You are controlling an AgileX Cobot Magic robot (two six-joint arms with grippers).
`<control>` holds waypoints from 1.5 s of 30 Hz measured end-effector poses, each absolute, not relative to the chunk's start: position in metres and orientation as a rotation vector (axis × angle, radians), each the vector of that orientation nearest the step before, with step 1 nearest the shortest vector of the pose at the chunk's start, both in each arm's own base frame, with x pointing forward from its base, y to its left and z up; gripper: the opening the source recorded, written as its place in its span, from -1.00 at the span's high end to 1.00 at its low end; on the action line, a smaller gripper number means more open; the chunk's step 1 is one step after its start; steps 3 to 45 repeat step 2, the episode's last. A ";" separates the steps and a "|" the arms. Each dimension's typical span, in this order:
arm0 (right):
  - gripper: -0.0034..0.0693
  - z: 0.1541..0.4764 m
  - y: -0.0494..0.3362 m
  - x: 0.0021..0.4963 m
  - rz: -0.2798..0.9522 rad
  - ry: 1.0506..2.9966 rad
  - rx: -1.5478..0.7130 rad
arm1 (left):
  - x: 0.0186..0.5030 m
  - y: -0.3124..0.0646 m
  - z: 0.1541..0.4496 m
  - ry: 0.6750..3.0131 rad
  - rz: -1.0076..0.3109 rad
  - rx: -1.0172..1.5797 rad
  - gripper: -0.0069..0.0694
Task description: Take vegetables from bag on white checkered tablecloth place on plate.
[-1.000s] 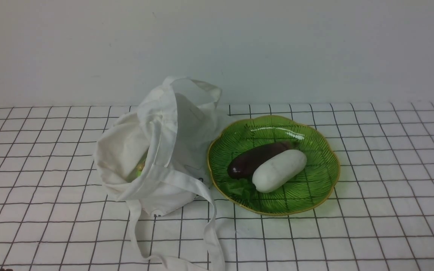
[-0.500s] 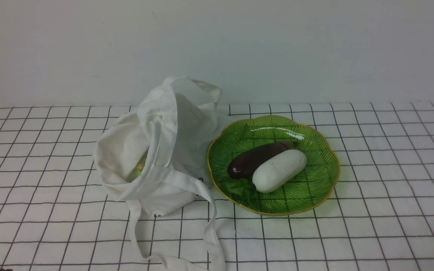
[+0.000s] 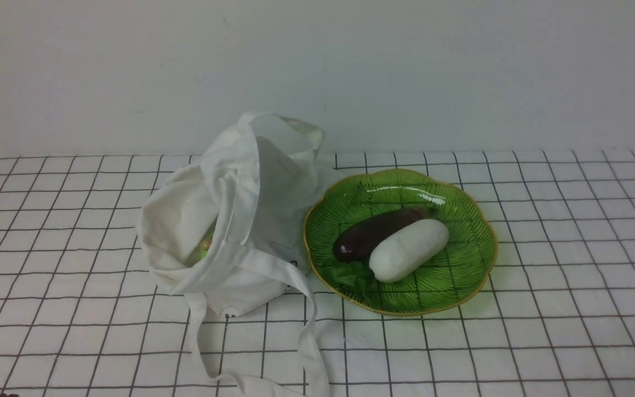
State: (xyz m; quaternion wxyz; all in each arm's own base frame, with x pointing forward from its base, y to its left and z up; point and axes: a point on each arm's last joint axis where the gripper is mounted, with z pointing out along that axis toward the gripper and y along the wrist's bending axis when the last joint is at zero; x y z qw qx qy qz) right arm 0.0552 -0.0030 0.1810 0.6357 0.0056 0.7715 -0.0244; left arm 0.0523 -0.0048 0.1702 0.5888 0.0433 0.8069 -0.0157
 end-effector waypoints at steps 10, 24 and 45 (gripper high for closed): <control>0.95 0.181 -0.003 0.055 -0.056 1.763 0.013 | 0.052 -0.005 0.170 1.879 -0.037 0.101 0.84; 0.95 0.181 -0.003 0.055 -0.056 1.763 0.013 | 0.052 -0.005 0.170 1.879 -0.037 0.101 0.84; 0.95 0.181 -0.003 0.055 -0.056 1.763 0.013 | 0.052 -0.005 0.170 1.879 -0.037 0.101 0.84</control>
